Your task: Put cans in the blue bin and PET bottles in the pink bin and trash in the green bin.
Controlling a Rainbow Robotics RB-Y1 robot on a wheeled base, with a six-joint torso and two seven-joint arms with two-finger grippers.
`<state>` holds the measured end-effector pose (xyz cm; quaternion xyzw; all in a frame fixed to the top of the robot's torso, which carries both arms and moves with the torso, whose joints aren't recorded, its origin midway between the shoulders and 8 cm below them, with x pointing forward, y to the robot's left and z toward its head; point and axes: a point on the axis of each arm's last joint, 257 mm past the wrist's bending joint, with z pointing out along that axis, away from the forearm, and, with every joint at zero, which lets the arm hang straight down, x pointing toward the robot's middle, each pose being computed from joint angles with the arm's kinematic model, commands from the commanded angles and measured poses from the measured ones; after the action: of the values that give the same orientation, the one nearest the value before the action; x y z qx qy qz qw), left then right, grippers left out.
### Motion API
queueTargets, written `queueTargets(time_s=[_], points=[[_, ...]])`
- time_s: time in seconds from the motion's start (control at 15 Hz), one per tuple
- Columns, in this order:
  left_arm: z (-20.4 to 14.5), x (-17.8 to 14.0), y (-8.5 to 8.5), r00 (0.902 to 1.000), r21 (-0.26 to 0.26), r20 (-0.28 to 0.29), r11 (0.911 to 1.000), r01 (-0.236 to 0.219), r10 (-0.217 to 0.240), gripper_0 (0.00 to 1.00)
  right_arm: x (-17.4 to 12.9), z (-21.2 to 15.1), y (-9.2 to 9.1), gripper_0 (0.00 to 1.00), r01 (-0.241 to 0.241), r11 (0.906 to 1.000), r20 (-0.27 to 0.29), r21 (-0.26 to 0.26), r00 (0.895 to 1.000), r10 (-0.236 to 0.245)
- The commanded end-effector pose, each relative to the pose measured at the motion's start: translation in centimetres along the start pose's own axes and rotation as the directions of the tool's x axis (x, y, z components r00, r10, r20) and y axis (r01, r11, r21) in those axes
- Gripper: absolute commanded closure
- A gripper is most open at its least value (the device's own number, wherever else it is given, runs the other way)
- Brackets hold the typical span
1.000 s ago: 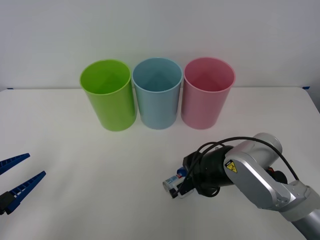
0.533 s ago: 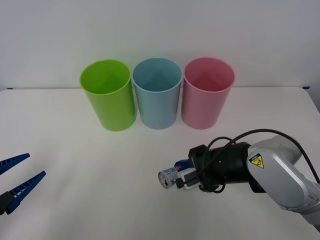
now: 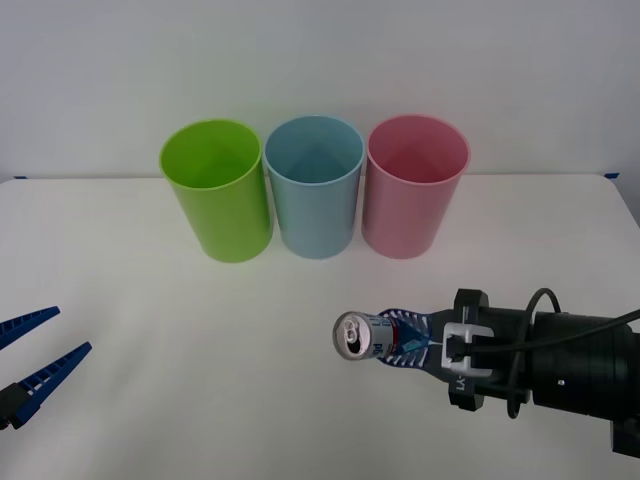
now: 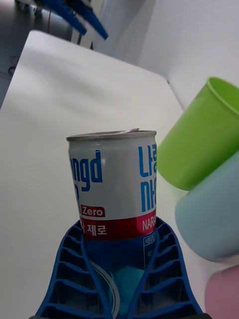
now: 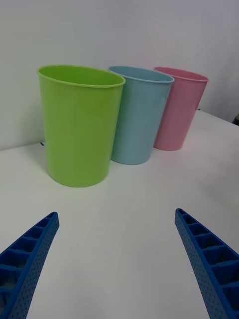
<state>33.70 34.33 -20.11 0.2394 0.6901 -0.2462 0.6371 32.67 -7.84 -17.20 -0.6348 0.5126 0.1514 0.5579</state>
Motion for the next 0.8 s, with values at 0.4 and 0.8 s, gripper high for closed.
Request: queueTargets(time_s=[0.4,0.8], points=[[0.0,0.0,0.0,1.0000,0.000,0.000,1.0000,0.000,0.000,0.21,-6.8,-4.7,-6.1,1.00,-0.232,0.9560,0.328,0.179,0.930,0.165],[0.0,0.0,0.0,1.0000,0.000,0.000,1.0000,0.000,0.000,0.21,-10.7,-5.9,-12.8,1.00,-0.380,0.8922,0.481,0.244,0.846,0.229]])
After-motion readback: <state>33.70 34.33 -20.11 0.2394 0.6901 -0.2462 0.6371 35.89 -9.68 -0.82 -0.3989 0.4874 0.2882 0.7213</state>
